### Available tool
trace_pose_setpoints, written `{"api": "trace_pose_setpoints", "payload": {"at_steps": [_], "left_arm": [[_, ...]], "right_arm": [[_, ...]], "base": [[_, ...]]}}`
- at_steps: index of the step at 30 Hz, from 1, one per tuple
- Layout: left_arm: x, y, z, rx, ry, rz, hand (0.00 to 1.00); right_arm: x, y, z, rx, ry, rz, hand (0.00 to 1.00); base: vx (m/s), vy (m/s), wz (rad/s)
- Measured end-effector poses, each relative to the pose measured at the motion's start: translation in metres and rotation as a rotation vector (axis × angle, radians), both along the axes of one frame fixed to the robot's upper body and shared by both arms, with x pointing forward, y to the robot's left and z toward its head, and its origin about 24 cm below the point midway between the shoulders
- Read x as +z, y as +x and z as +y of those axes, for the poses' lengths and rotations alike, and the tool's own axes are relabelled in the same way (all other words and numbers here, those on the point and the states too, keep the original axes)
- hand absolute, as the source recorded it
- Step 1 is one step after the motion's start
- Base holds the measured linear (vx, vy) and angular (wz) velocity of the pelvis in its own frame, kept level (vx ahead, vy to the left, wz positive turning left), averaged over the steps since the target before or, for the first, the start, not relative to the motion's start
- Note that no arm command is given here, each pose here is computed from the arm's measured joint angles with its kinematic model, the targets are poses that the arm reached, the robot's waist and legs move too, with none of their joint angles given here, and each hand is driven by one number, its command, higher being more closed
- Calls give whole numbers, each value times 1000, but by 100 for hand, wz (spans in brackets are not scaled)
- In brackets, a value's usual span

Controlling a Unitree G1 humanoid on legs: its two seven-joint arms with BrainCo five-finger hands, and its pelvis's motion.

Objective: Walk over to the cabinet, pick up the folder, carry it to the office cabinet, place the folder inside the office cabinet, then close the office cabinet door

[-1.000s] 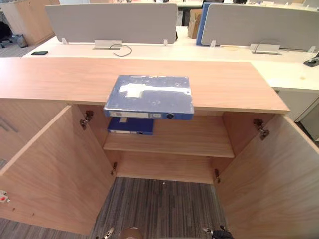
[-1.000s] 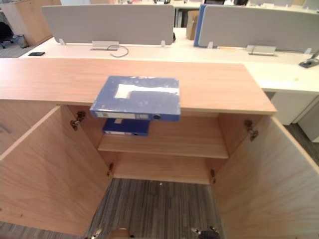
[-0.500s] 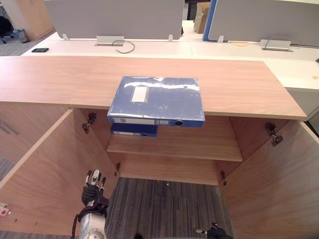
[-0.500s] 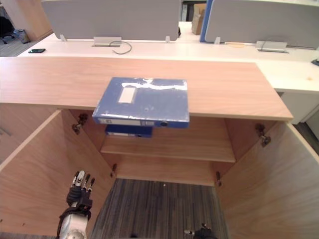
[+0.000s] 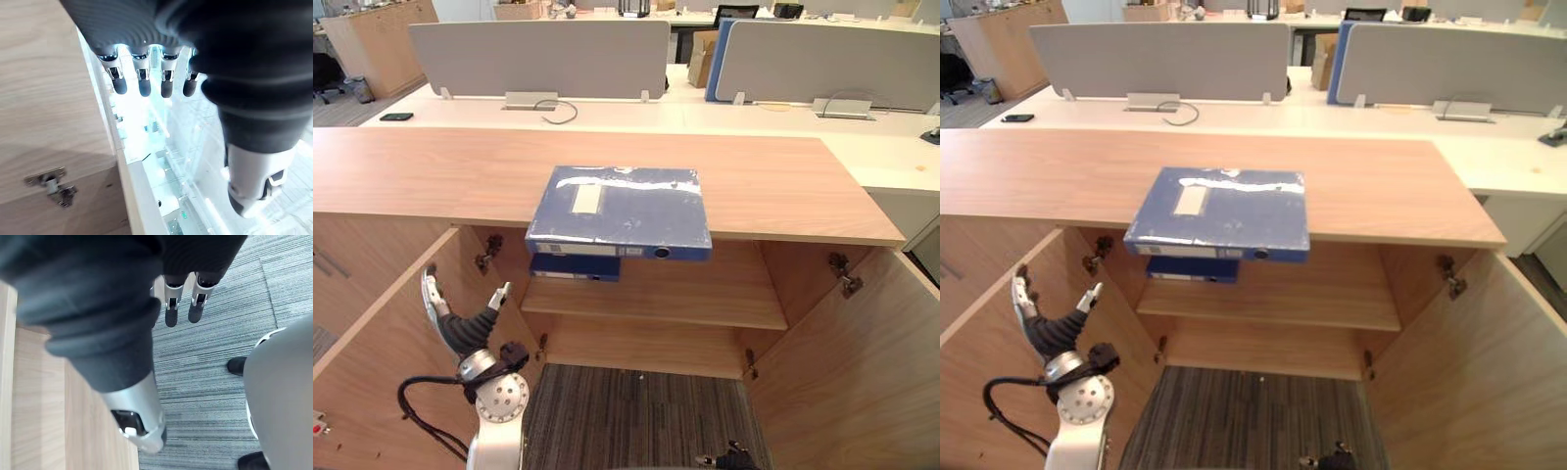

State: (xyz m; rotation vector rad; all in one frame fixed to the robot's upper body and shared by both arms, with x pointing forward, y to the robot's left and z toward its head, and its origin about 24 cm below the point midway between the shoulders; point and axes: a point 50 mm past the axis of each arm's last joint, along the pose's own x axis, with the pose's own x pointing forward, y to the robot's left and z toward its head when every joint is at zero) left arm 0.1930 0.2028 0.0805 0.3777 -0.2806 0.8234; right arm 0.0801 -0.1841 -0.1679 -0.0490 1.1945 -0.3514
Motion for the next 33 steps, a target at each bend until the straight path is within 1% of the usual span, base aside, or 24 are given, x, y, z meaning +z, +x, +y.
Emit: {"api": "trace_pose_setpoints", "payload": {"at_steps": [3, 5, 9, 11, 13, 17, 22, 24, 33], "left_arm": [[7, 7, -9, -28, 113, 4, 0], [7, 12, -14, -56, 161, 14, 0], [-3, 30, -23, -149, 303, 100, 0], [-7, 36, -24, -170, 338, 133, 0], [-11, 45, -23, -196, 406, 178, 0], [-15, 55, -21, -220, 467, 231, 0], [-17, 63, -27, -261, 546, 261, 0], [-15, 68, -24, -259, 590, 275, 0], [-9, 75, -14, -230, 664, 286, 0]], "right_arm": [[0, -1, -1, -14, 0, 0, 0], [0, -1, -2, -18, -1, 2, 0], [0, -2, -3, -26, -1, 6, 0], [-1, -3, -4, -47, 0, 11, 0], [-1, -4, -7, -52, -4, 15, 0], [0, -3, -10, -49, -11, 15, 0], [0, -6, -20, -42, -35, 30, 0], [0, -7, -22, -38, -34, 37, 0], [0, -12, -26, -48, -34, 52, 0]], "base": [[-48, -12, -3], [-46, -14, -1], [-10, -3, 0], [0, -6, -2], [7, -20, -6], [-7, -25, -4], [-25, 1, -2], [-81, 13, -7], [-81, 12, -9]]}}
